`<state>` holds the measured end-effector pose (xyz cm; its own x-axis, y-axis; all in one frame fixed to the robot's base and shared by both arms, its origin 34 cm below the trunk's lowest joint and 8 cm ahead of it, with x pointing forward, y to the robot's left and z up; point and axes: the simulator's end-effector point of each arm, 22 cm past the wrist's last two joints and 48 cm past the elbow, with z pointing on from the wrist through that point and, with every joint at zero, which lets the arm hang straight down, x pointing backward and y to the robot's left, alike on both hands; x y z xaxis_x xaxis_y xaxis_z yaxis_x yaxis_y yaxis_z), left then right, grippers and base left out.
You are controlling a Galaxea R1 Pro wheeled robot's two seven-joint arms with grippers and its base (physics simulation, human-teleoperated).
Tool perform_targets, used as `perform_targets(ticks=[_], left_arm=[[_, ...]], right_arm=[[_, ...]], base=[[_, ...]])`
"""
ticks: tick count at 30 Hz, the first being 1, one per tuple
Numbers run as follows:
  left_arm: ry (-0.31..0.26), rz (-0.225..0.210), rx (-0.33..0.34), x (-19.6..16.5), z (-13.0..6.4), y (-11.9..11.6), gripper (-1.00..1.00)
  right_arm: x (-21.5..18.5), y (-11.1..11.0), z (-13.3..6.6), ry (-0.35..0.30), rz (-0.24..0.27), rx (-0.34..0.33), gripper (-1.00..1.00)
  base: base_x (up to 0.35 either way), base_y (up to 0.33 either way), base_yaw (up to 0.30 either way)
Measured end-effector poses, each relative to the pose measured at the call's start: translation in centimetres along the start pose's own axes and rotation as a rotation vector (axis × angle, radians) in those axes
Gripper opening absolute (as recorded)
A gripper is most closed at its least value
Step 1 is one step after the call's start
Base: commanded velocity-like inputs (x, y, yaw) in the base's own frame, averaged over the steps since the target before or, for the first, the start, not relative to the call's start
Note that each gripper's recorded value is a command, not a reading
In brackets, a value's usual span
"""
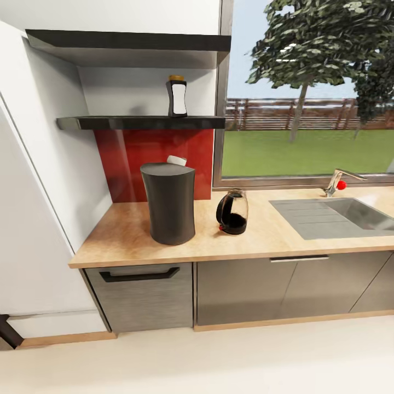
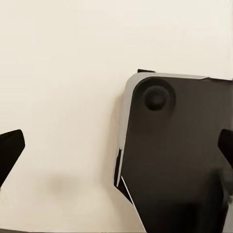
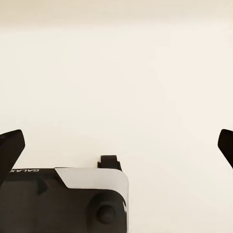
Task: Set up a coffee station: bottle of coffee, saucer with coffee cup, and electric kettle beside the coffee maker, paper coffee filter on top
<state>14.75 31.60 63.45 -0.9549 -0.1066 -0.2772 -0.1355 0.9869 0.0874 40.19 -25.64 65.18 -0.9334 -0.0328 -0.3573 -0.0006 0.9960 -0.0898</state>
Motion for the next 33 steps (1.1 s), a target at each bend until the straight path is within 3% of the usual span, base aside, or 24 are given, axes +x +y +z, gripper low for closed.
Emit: perform_targets(ticks=[5, 8, 11, 14, 16, 19, 26, 28, 33], left_arm=[[-0.091, -0.006, 0.013, -6.5, 1.5, -1.1, 1.0], [-0.173, -0.014, 0.025, -12.6, 2.5, -2.0, 1.0], [-0.219, -0.018, 0.033, -15.6, 2.7, -2.6, 1.0], [-0.349, -0.028, 0.058, -23.0, 2.1, -3.9, 1.0], [-0.404, -0.033, 0.071, -25.7, 1.5, -4.5, 1.0], [-0.549, -0.007, 0.108, -32.3, -1.0, -6.4, 1.0], [-0.706, 0.039, 0.179, -39.3, -4.9, -10.9, 1.0], [-0.781, 0.053, 0.228, -43.3, -7.2, -14.3, 1.0], [-0.907, 0.054, 0.307, -49.8, -11.8, -19.5, 1.0]], right_arm=[[0.1, 0.0, 0.0, 0.001, 0.0, 0.0, 1.0], [0.1, 0.0, 0.0, 0.001, 0.0, 0.0, 1.0], [0.1, 0.0, 0.0, 0.002, 0.0, 0.0, 1.0], [0.1, 0.0, 0.0, 0.001, 0.0, 0.0, 1.0], [0.1, 0.0, 0.0, 0.001, 0.0, 0.0, 1.0], [0.1, 0.0, 0.0, 0.001, 0.0, 0.0, 1.0], [0.1, 0.0, 0.0, 0.002, 0.0, 0.0, 1.0], [0.1, 0.0, 0.0, 0.001, 0.0, 0.0, 1.0], [0.1, 0.0, 0.0, 0.0, 0.0, -0.001, 1.0]], base=[[0.0, 0.0, 0.0], [0.0, 0.0, 0.0], [0.0, 0.0, 0.0], [0.0, 0.0, 0.0], [0.0, 0.0, 0.0], [0.0, 0.0, 0.0], [0.0, 0.0, 0.0], [0.0, 0.0, 0.0], [0.0, 0.0, 0.0]])
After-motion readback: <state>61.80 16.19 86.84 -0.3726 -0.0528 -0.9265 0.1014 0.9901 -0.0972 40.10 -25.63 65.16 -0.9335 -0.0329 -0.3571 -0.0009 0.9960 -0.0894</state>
